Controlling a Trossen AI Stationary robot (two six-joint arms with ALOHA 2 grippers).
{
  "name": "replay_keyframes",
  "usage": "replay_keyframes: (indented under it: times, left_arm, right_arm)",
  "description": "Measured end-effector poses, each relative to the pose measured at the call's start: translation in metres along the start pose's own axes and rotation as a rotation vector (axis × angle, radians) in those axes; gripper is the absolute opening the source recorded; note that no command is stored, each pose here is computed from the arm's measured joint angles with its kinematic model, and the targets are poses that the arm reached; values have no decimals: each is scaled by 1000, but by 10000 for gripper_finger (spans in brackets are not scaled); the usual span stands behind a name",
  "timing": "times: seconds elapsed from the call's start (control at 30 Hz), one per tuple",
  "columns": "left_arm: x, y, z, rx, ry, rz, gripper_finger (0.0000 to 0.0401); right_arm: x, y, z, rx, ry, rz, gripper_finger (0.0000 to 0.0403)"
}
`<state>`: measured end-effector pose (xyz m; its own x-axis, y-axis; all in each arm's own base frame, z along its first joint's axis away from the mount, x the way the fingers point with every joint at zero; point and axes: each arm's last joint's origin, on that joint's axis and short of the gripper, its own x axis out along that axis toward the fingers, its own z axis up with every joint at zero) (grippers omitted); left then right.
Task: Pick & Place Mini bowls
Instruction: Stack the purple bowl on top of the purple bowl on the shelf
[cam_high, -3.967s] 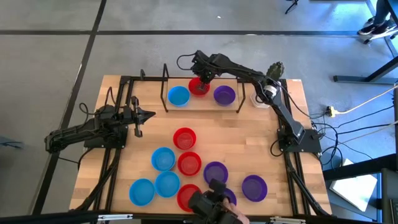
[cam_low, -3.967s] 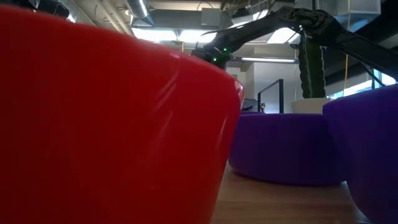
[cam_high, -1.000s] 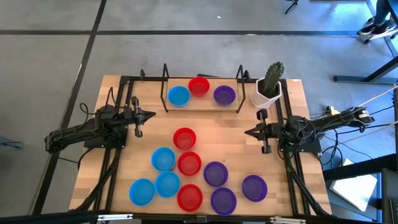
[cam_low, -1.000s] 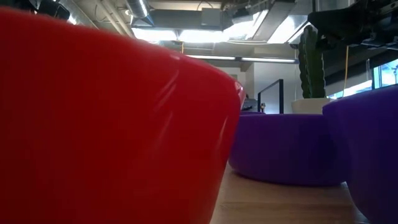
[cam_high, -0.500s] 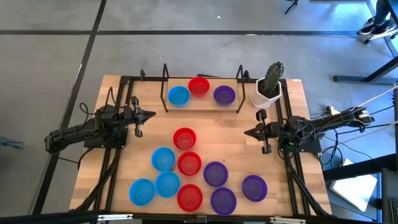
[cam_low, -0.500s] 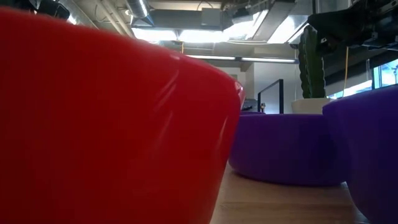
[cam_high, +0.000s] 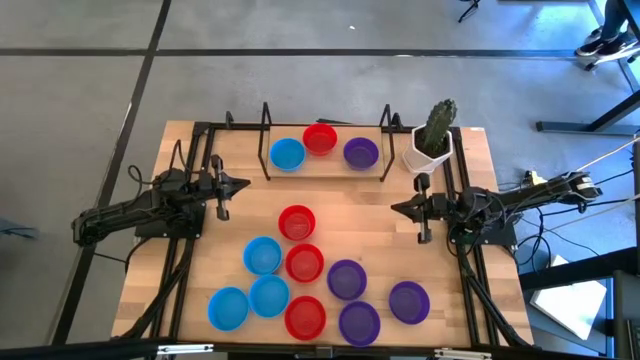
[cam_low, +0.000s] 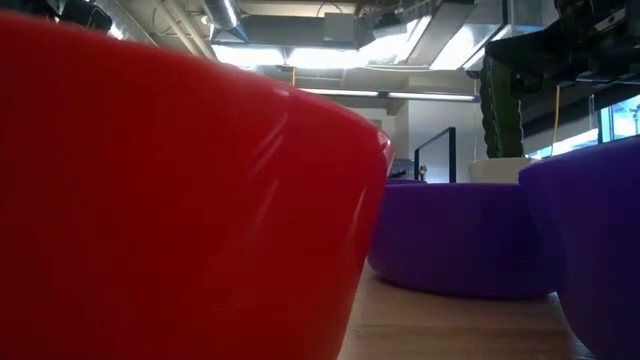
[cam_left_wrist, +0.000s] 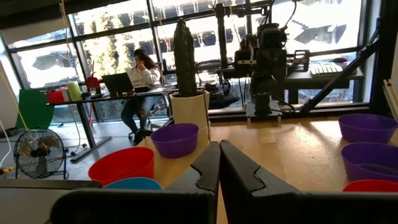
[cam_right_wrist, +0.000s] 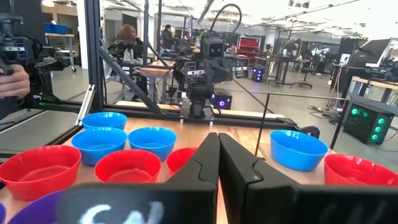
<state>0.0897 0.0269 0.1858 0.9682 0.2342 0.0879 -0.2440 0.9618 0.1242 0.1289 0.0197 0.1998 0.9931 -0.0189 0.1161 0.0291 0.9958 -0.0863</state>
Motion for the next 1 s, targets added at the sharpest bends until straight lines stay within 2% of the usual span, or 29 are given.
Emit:
replay_keyframes:
  times: [1.0]
  left_arm:
    - [0,0,1,2,-15,1,10]
  right_arm:
    - [0,0,-3,-11,33,3,5]
